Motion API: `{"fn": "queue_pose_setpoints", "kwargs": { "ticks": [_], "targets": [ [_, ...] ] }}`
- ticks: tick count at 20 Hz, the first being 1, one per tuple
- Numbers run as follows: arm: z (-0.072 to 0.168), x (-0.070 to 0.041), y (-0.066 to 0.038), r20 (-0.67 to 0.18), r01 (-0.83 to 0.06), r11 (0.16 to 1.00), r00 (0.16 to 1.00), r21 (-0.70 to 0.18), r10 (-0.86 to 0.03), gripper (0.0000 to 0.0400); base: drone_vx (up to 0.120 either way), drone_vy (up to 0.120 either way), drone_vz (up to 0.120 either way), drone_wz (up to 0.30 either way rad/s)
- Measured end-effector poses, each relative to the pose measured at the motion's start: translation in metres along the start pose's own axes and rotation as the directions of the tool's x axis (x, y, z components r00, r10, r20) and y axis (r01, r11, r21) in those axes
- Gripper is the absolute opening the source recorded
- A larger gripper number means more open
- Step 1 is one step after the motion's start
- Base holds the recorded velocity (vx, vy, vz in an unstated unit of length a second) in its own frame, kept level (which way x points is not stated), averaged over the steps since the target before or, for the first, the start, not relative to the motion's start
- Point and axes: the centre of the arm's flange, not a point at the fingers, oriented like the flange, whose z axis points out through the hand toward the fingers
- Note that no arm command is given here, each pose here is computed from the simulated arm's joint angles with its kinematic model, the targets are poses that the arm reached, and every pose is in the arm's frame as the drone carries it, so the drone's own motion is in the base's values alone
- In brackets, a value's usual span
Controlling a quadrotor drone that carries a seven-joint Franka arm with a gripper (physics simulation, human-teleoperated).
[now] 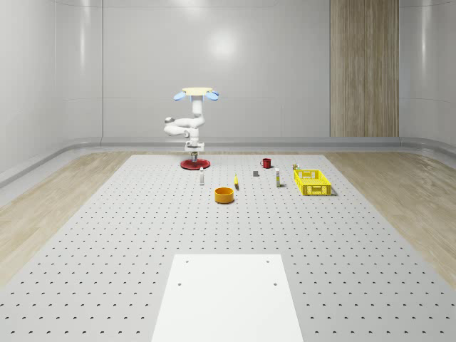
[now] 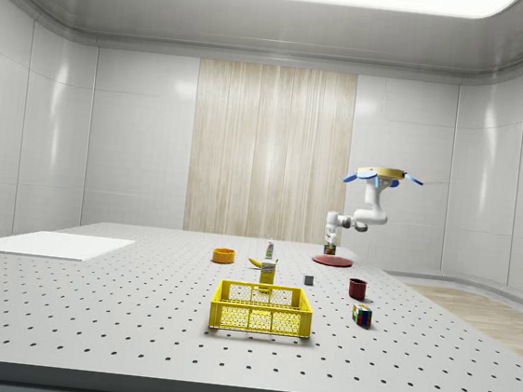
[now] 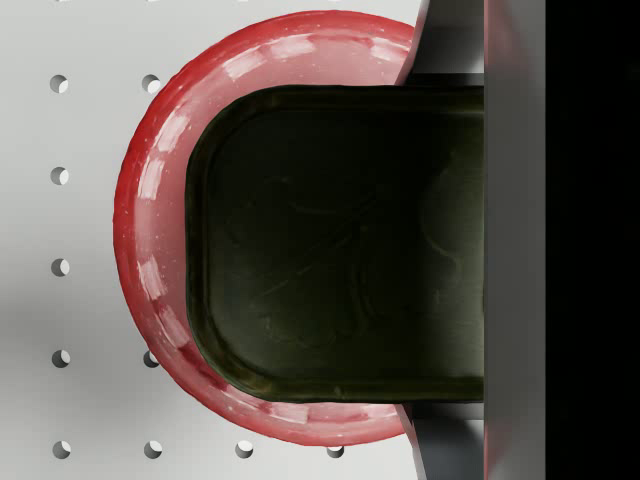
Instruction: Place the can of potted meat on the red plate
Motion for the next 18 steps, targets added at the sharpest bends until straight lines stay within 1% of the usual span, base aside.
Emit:
{"fn": "queue_pose_setpoints", "kwargs": {
  "ticks": [6,7,8,10,13,18],
  "targets": [
    [0.018,0.0,0.0,0.0,0.001,1.0,1.0,0.0,-0.001,0.0287,0.0,0.0,0.0,0.0],
    [0.02,0.0,0.0,0.001,0.001,1.0,1.0,0.0,-0.001,0.0315,0.0,0.0,0.0,0.0],
    [0.022,0.0,0.0,0.001,0.002,1.0,1.0,0.001,-0.002,0.0334,0.0,0.0,0.0,0.0],
    [0.024,0.0,0.0,0.003,0.002,1.0,1.0,0.001,-0.002,0.036,0.0,0.0,0.0,0.0],
    [0.019,0.0,0.0,0.004,0.002,1.0,1.0,0.002,-0.002,0.0381,0.0,0.0,0.0,0.0],
    [0.002,0.0,0.0,0.005,0.002,1.0,1.0,0.003,-0.002,0.0395,0.0,0.0,0.0,0.0]
  ]
}}
